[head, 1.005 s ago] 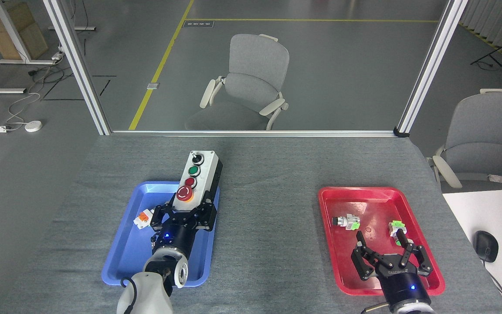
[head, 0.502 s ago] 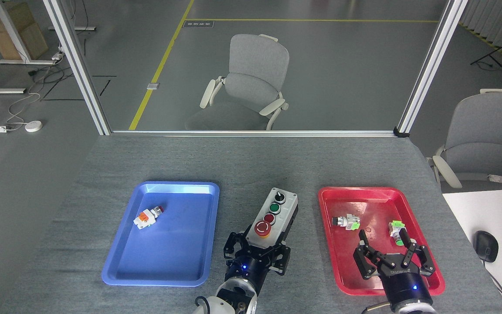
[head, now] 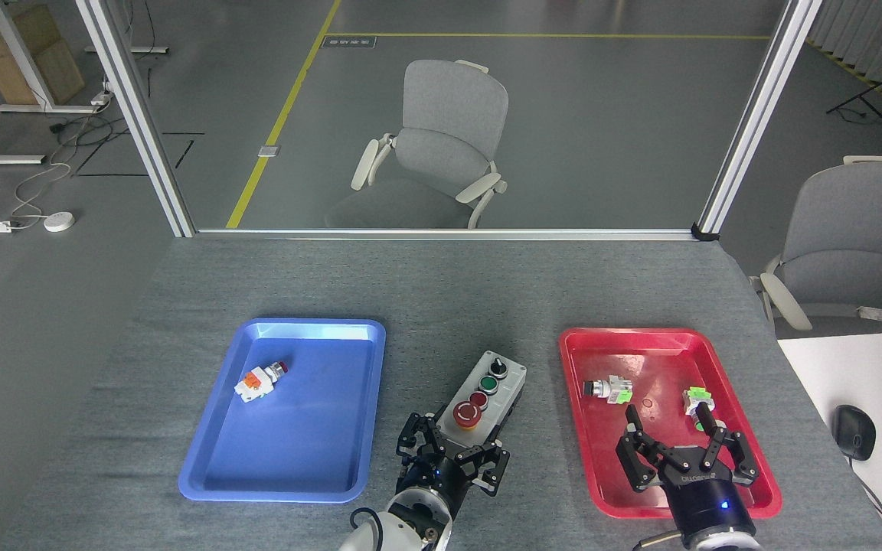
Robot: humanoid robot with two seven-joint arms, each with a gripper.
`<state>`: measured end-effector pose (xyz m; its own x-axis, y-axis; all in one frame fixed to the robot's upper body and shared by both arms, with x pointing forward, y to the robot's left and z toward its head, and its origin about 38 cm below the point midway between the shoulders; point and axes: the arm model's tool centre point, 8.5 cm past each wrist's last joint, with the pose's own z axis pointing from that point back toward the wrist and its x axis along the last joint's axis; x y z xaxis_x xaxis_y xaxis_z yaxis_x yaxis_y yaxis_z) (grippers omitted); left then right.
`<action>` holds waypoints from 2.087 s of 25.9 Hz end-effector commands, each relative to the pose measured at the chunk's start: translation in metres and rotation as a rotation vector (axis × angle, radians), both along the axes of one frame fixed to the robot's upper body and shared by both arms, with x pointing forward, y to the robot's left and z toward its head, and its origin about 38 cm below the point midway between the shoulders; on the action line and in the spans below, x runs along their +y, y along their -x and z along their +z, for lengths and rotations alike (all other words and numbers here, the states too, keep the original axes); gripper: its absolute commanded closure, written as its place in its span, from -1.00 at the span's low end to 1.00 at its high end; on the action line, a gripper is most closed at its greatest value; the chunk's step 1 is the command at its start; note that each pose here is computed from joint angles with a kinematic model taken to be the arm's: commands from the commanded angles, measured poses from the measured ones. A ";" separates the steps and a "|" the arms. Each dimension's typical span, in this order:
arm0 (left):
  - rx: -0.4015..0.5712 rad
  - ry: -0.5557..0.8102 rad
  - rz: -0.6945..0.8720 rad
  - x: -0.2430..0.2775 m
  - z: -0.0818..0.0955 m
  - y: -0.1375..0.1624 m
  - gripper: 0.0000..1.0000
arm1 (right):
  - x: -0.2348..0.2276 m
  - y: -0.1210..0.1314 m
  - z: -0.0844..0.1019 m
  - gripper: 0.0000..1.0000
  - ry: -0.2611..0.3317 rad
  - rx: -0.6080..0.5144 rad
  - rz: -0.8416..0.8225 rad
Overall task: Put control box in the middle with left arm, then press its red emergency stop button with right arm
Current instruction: 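Set the control box down between the trays and release it, then withdraw the left gripper and move the right gripper toward the box, then press the red emergency stop button with the right gripper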
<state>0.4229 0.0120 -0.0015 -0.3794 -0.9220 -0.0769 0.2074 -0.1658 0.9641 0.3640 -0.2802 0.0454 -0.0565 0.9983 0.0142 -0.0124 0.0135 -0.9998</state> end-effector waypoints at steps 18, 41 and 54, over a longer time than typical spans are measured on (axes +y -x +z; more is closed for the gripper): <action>-0.148 0.073 -0.032 0.161 0.036 0.085 -0.98 | 0.018 0.000 -0.003 -0.79 -0.024 0.008 0.038; -0.349 0.145 0.397 0.376 0.102 0.039 -0.98 | 0.157 -0.002 -0.015 1.00 -0.056 0.049 0.391; -0.334 0.220 0.558 0.390 0.098 0.025 -0.98 | 0.201 -0.018 -0.051 1.00 -0.037 0.145 0.364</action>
